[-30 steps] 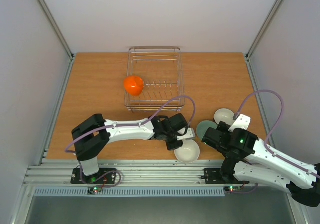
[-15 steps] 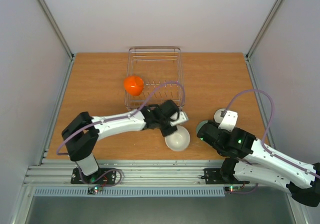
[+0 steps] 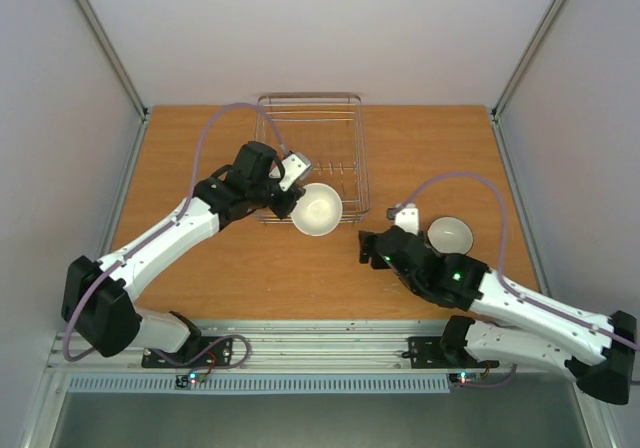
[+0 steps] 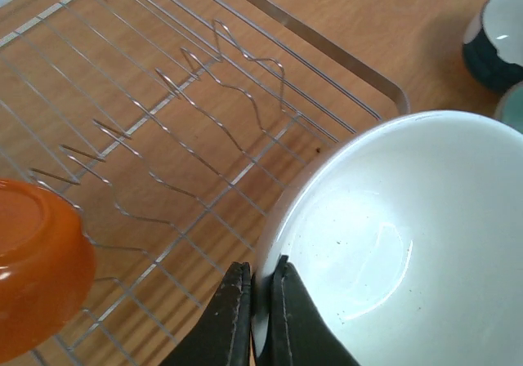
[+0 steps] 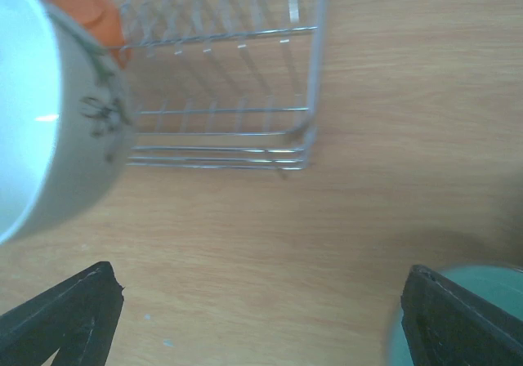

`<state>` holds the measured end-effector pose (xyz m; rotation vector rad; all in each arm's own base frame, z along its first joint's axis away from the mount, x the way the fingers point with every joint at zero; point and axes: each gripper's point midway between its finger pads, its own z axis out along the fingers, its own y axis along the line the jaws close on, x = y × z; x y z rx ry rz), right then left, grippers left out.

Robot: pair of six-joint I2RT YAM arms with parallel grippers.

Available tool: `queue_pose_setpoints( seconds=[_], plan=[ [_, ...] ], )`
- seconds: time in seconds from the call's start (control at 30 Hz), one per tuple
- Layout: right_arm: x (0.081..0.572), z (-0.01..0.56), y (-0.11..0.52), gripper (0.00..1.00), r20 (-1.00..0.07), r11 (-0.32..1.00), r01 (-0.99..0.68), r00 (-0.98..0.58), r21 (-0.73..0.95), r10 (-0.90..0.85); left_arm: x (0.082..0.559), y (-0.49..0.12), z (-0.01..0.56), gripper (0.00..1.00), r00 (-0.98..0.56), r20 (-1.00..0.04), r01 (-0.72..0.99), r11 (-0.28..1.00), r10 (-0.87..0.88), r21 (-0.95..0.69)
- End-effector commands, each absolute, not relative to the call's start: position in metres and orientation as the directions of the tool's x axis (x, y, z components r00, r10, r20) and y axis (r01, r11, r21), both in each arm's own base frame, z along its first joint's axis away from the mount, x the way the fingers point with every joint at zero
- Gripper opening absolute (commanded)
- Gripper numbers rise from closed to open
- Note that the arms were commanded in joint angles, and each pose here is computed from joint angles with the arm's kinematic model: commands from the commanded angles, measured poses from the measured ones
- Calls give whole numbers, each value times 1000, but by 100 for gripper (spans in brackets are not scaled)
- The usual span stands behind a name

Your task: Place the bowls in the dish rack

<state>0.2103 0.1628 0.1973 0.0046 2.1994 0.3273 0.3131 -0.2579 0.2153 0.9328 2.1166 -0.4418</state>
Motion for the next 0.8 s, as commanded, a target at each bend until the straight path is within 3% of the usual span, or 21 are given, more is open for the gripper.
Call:
queue_pose_setpoints(
  seconds=[0.0, 0.07, 0.23, 0.47, 0.77],
  plan=[
    [224, 220, 220, 94, -812, 906, -288, -576, 309, 94, 295, -277, 227, 0, -478, -780, 800, 567, 404, -196],
    [234, 225, 225, 95, -811, 883, -301, -568, 360, 137, 293, -276, 229, 1, -502, -775, 803, 540, 384, -252],
    [258, 230, 219, 94, -684, 706, -307, -647, 638, 337, 288, -273, 238, 1, -542, -769, 804, 475, 339, -357],
    [263, 236, 235, 94, -676, 649, -363, -659, 669, 329, 295, -267, 234, 0, -604, -744, 776, 423, 287, -467],
    [259, 239, 257, 94, -570, 420, -416, -735, 806, 367, 307, -263, 228, 0, -618, -747, 761, 428, 246, -488]
  ],
)
